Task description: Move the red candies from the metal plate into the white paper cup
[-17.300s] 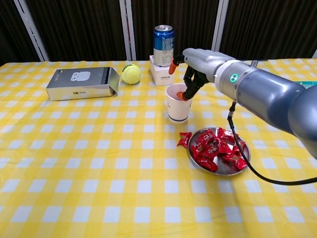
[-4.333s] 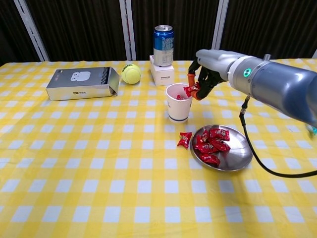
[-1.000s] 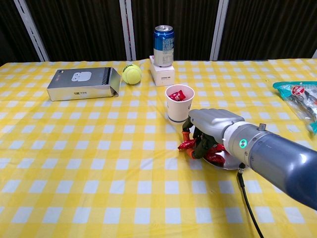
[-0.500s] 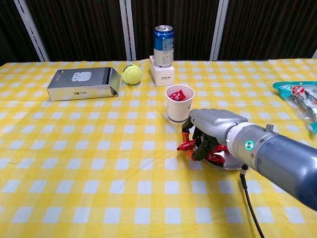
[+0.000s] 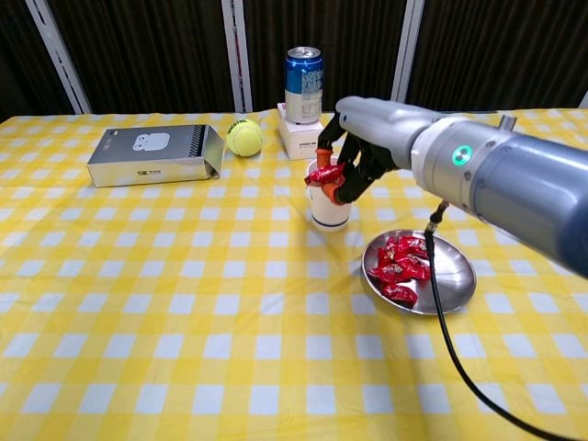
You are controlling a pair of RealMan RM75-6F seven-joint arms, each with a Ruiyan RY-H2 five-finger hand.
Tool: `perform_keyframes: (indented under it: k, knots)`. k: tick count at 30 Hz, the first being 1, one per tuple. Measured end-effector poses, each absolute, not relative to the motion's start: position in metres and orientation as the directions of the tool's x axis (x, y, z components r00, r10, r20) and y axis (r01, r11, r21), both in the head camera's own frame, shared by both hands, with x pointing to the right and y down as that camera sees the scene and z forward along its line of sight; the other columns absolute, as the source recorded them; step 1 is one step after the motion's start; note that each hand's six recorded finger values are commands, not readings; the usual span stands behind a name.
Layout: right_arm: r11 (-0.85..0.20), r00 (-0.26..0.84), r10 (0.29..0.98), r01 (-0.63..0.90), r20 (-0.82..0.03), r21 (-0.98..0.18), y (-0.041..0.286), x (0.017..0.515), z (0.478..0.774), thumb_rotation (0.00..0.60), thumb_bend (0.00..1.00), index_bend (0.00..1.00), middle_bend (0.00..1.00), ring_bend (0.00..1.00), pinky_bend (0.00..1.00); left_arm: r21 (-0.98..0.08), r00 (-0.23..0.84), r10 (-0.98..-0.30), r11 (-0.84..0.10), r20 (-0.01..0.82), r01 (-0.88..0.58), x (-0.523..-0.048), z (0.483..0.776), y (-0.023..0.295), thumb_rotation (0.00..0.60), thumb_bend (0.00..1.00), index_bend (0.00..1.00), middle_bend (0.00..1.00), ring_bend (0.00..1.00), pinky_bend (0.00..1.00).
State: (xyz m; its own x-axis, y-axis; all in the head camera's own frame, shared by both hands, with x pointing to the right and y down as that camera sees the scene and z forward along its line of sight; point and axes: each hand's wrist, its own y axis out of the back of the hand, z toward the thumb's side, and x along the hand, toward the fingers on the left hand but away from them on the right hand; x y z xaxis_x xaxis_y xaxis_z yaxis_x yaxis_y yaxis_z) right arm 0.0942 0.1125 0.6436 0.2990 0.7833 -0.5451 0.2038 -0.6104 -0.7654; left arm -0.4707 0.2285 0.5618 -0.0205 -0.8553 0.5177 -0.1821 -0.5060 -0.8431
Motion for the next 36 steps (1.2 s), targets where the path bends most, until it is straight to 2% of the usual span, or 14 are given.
perform_keyframes:
  k: [5,14,18,26,36]
  knots:
    - [-0.584,0.266,0.805,0.201,-0.530,-0.787,0.089,0.096,0.646,0.600,0.50,0.57,0.79,0.93,1.00,-0.842,-0.024,-0.854,-0.508,0.520,-0.182,-0.471,0.563,0.228,0.600,0.02,0.00,0.00,0.00,0.00]
    - [-0.583,0.193,0.811,0.179,-0.553,-0.792,0.061,0.106,0.672,0.600,0.50,0.55,0.79,0.93,1.00,-0.839,-0.028,-0.851,-0.511,0.524,-0.190,-0.471,0.564,0.227,0.600,0.02,0.00,0.00,0.00,0.00]
    - [-0.598,0.171,0.800,0.170,-0.574,-0.783,0.060,0.112,0.687,0.600,0.50,0.50,0.79,0.93,1.00,-0.837,-0.031,-0.849,-0.513,0.528,-0.193,-0.471,0.564,0.227,0.600,0.02,0.00,0.00,0.00,0.00]
    - [-0.625,0.175,0.779,0.160,-0.601,-0.764,0.069,0.113,0.702,0.600,0.46,0.27,0.79,0.93,1.00,-0.833,-0.034,-0.845,-0.518,0.533,-0.194,-0.472,0.564,0.227,0.600,0.02,0.00,0.00,0.00,0.00]
    - [-0.596,0.207,0.801,0.189,-0.562,-0.780,0.070,0.108,0.683,0.600,0.46,0.26,0.79,0.93,1.00,-0.835,-0.036,-0.847,-0.515,0.530,-0.196,-0.472,0.564,0.227,0.600,0.02,0.00,0.00,0.00,0.00]
